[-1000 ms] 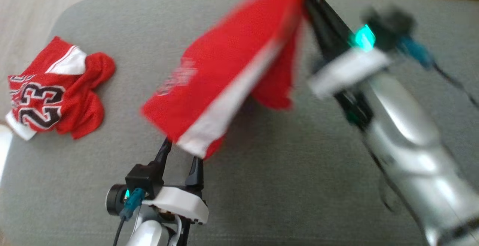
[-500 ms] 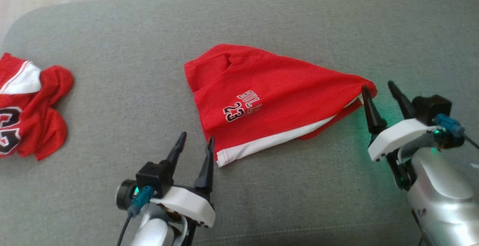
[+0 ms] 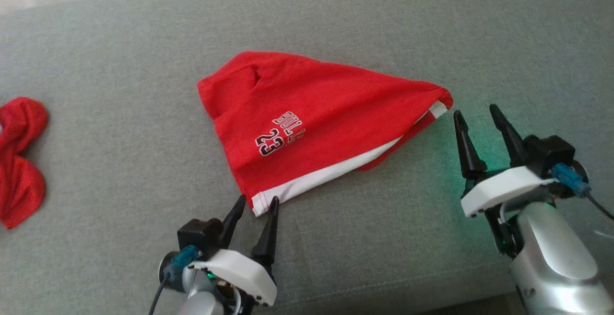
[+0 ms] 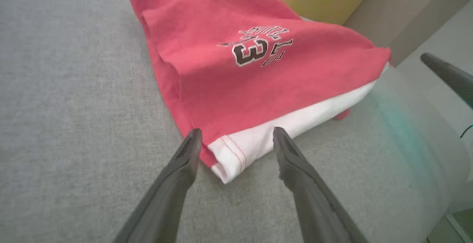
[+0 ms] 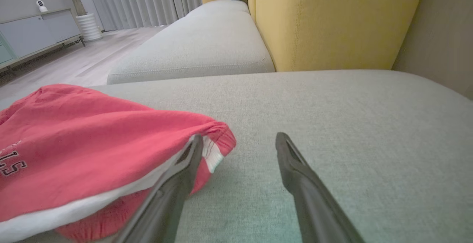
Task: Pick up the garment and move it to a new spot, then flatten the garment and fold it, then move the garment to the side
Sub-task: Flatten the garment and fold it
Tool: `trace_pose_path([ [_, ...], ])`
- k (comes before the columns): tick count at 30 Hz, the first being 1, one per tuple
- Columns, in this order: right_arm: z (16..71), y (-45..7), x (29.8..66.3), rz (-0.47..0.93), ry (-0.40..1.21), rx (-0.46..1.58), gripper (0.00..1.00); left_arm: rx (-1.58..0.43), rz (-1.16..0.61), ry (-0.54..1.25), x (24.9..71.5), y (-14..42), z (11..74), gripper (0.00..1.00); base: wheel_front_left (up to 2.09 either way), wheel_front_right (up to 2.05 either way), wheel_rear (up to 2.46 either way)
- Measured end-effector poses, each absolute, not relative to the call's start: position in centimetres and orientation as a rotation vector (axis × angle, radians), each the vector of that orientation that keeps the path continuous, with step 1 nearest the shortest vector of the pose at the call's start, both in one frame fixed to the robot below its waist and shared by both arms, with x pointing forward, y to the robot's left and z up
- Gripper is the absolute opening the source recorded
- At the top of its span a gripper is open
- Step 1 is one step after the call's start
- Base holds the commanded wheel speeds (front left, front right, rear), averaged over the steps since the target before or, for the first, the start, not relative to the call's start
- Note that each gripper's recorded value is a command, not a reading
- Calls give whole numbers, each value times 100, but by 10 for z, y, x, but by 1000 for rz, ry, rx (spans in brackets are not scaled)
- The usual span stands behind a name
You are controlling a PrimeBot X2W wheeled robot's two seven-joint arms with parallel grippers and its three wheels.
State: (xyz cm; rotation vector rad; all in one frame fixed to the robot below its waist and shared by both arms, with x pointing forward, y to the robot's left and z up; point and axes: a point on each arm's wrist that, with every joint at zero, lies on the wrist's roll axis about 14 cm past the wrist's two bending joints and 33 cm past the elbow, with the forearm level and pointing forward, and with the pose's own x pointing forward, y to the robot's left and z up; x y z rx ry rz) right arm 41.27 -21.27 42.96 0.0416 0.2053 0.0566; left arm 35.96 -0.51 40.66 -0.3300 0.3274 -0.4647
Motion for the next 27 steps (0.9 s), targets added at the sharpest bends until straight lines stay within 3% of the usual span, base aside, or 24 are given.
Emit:
trace_pose_path([
  [12, 434, -221, 416, 32, 184, 34, 100, -364, -479, 414, 360, -14, 384, 98, 0, 0, 0],
  [13, 434, -220, 417, 32, 184, 35, 100, -365, -480, 413, 361, -14, 384, 83, 0, 0, 0],
  [14, 434, -220, 417, 33, 184, 37, 100, -366, -481, 413, 361, -15, 384, 50, 0, 0, 0],
  [16, 433, -219, 418, 34, 186, 38, 100, -367, -481, 416, 361, -15, 383, 0, 0, 0, 0],
  [27, 435, -217, 420, 34, 180, 47, 100, -400, -277, 188, 418, 41, 438, 0, 0, 0, 0],
])
